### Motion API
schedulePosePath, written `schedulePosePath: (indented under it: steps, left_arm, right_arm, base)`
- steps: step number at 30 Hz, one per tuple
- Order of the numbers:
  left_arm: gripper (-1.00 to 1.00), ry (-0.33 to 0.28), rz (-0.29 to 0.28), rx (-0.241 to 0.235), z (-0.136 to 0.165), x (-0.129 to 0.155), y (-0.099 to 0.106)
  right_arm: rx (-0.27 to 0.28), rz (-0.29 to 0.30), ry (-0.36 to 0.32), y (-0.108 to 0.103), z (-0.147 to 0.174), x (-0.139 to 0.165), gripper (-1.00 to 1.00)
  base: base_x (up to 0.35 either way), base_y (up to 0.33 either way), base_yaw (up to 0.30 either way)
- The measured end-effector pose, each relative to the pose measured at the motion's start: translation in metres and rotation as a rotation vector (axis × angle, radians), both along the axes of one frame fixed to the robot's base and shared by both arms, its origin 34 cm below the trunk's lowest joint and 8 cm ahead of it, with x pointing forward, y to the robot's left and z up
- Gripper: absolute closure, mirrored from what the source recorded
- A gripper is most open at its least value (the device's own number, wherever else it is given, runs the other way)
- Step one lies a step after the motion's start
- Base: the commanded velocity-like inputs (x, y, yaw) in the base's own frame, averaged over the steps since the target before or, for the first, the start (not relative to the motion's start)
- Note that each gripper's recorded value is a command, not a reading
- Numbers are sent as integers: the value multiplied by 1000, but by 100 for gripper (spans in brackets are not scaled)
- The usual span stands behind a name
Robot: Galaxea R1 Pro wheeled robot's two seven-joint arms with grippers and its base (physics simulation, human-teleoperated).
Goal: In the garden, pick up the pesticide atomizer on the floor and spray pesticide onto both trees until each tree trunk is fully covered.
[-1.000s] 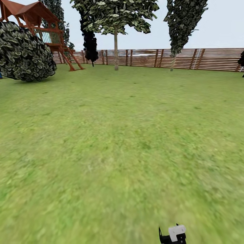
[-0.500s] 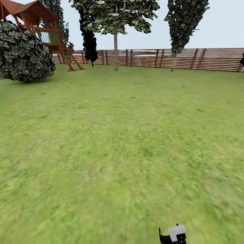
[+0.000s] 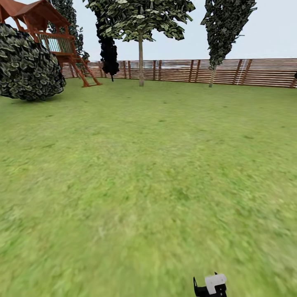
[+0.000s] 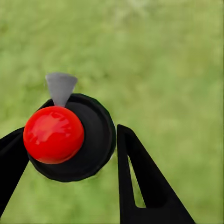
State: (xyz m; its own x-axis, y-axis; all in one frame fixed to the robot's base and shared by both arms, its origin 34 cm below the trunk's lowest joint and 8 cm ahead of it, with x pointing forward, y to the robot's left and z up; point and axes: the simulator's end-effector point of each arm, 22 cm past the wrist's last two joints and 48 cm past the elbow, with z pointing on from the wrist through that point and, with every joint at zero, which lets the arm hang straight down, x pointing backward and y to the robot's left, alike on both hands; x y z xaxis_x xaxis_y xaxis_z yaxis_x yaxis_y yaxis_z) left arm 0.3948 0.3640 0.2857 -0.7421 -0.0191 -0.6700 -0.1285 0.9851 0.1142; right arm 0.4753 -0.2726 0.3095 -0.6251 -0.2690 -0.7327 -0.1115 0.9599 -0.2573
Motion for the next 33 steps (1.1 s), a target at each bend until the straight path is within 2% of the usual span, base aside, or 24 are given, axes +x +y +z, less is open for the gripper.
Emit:
schedulePosePath:
  steps: [33]
  left_arm:
    - [100, 0, 1, 0, 0, 0, 0]
  right_arm:
    - [0, 0, 0, 0, 0, 0, -100]
  base:
    - [340, 0, 0]
